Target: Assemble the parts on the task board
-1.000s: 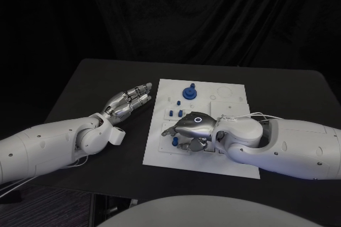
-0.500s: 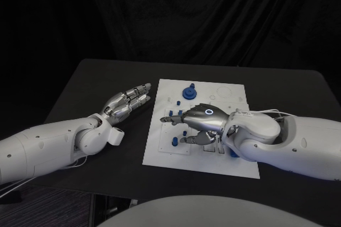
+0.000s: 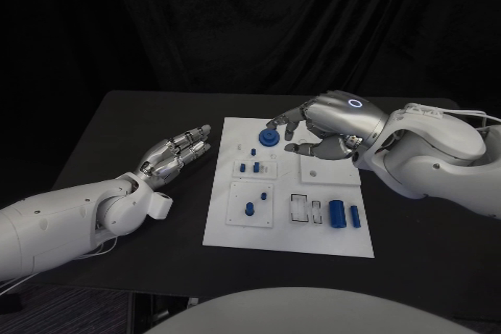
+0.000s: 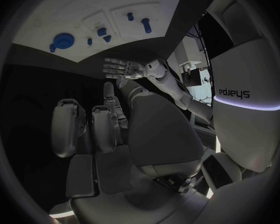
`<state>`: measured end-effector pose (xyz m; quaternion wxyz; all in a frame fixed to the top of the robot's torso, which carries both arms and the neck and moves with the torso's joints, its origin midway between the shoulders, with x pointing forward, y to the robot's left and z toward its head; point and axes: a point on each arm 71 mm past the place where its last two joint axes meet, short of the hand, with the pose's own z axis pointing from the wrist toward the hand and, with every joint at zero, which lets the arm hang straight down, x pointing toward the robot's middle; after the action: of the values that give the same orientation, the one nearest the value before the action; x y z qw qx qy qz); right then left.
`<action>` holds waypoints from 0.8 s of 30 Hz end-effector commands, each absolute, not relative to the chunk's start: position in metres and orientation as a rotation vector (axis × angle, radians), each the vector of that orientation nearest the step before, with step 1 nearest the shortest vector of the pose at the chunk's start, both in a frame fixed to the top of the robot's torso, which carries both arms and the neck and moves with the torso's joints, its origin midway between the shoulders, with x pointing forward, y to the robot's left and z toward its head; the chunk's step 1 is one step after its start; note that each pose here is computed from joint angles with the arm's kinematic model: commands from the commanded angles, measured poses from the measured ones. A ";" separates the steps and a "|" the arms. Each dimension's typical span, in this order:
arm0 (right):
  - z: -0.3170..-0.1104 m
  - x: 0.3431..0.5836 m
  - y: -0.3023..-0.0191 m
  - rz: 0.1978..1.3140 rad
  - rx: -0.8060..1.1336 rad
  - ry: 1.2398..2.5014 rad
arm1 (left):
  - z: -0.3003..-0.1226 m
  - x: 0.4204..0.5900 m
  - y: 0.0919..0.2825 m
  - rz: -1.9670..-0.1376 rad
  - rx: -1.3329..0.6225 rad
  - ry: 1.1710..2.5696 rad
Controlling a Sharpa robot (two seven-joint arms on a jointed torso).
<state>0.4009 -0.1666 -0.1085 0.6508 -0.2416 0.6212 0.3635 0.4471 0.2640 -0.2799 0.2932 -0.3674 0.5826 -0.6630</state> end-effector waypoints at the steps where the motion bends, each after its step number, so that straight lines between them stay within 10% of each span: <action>1: -0.115 0.409 -0.188 0.756 -0.403 1.600 | -0.275 0.446 0.264 -1.798 -0.944 1.471; 24: -0.172 0.393 -0.265 0.312 -0.155 1.915 | -0.274 0.445 0.268 -1.787 -0.943 1.459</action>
<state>0.3953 -0.2605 -0.1681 0.5668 -0.0647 0.8008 0.1826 0.4454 0.2673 -0.2792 0.3051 -0.3706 0.5821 -0.6563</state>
